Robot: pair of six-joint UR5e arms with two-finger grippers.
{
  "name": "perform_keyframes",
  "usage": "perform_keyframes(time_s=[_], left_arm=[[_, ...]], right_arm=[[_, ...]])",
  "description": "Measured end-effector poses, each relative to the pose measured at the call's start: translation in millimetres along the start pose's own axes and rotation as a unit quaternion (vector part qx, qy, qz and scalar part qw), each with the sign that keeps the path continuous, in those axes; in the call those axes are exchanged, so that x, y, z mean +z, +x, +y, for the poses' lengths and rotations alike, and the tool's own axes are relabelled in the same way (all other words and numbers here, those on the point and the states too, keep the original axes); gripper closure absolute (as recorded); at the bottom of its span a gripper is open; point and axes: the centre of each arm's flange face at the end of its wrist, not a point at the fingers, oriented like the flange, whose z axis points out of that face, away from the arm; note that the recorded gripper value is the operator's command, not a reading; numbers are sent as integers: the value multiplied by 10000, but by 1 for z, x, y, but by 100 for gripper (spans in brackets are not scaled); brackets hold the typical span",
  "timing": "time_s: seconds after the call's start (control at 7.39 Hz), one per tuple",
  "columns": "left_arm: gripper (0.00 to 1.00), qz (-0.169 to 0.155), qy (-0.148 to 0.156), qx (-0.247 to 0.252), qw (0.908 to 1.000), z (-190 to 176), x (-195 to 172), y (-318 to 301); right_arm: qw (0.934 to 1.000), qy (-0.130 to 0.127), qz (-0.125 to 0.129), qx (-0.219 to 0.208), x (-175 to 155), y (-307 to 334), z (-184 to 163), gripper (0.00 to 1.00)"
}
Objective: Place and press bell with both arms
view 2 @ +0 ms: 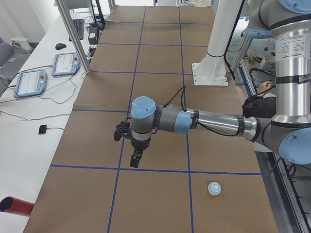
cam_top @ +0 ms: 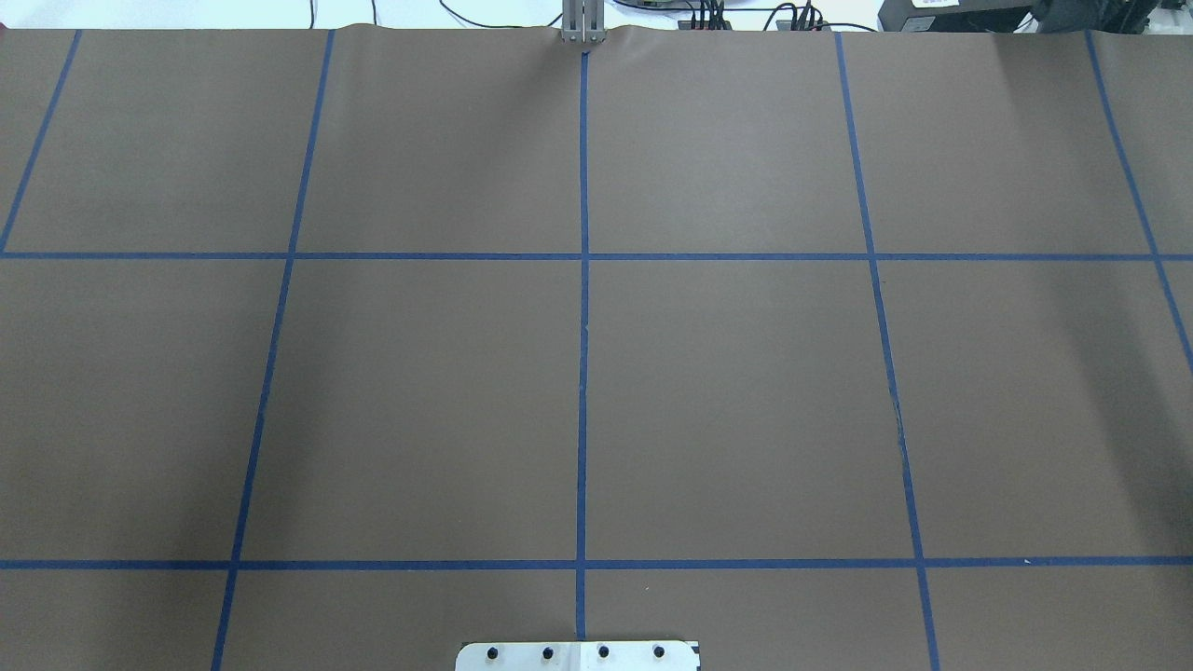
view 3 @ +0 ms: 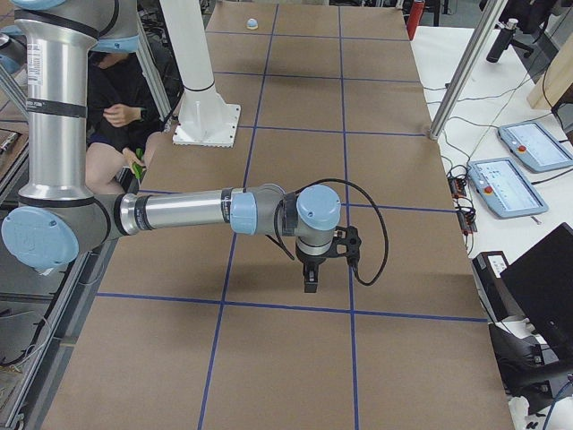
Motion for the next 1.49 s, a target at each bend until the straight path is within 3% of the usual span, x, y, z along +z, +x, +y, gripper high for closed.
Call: perform_keyframes(time_s=[0.27, 0.54, 0.68, 1.08, 1.49], left_arm=[[0, -201, -231, -252, 9992, 12, -52, 35], [0, -323, -465, -1087, 9925, 27, -97, 98], [0, -411, -570, -1602, 9846, 32, -107, 136], [0, -827, -693, -3117, 9440, 41, -97, 228], [0, -1678, -504, -4377, 8819, 58, -42, 319]], right_arm=[[10000, 0, 0, 33, 0, 3, 3, 0], [10000, -21, -14, 63, 2, 5, 9, 0], [10000, -30, -17, 77, 2, 6, 11, 0], [10000, -33, -32, 89, 3, 7, 12, 0], [10000, 1, -42, 53, 0, 3, 11, 0]])
